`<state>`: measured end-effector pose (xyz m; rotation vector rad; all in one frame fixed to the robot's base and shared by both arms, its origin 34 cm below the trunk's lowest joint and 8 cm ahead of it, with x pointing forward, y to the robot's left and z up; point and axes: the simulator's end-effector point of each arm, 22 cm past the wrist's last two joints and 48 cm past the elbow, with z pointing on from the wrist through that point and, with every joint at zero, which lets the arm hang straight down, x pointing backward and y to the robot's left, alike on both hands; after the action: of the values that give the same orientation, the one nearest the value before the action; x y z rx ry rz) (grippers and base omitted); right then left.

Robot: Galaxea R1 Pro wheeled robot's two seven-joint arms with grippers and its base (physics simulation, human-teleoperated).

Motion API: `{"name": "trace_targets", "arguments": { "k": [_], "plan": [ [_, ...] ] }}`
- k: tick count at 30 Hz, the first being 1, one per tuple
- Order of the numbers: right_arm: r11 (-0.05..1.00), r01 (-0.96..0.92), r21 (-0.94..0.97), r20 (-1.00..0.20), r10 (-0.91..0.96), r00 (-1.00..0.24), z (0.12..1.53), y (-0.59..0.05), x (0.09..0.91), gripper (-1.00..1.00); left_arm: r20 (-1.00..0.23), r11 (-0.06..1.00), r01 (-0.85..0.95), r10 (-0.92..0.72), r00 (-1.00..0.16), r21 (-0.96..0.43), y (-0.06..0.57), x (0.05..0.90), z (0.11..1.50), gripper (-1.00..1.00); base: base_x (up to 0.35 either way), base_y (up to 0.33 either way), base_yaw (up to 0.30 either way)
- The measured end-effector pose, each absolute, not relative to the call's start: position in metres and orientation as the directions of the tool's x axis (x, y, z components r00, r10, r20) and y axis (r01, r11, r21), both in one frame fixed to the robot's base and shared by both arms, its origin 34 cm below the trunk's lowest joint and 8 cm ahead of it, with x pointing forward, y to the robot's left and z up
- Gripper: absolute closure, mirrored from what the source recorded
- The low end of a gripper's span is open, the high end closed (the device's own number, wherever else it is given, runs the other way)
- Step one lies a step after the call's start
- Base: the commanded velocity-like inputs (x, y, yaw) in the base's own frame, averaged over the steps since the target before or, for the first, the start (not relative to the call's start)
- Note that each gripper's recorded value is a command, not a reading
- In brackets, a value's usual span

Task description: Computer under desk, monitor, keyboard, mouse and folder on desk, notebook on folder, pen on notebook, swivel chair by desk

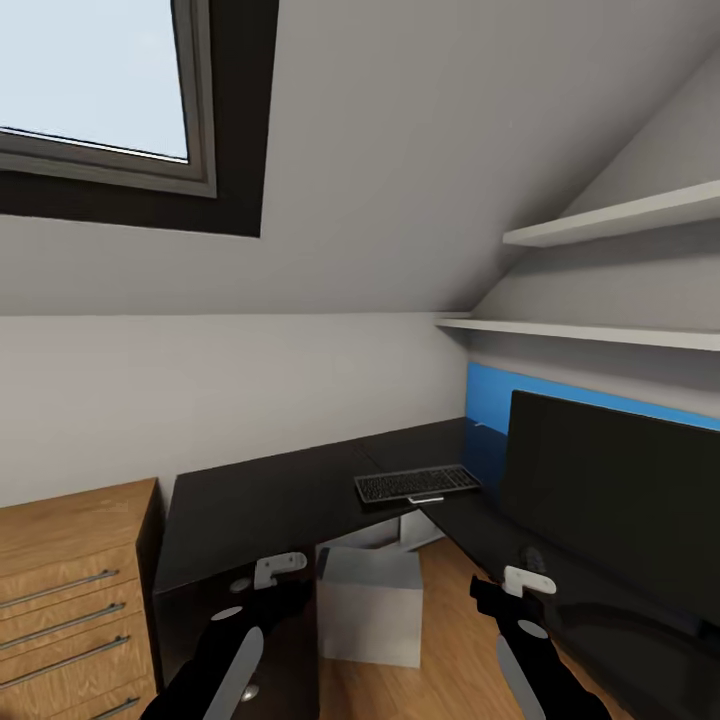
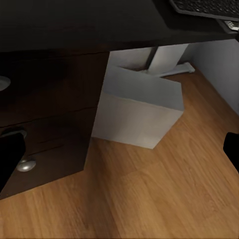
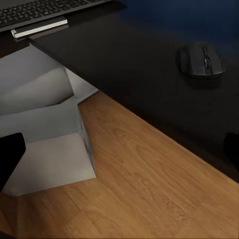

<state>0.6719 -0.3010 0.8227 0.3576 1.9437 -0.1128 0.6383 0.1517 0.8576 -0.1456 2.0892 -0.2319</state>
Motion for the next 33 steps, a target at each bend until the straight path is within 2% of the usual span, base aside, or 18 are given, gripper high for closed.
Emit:
{"name": "trace_targets", "arguments": {
  "k": [33],
  "plan": [
    [0.95,0.3,0.089,-0.915,0.196,-0.352,0.8226,-0.3004,0.672,-1.0,-0.842,0.975,-0.004,-0.193,-0.504,-0.221,0.1499,0.6381,0.8577,-1.0,0.025,0.0,0.0]
  ]
}}
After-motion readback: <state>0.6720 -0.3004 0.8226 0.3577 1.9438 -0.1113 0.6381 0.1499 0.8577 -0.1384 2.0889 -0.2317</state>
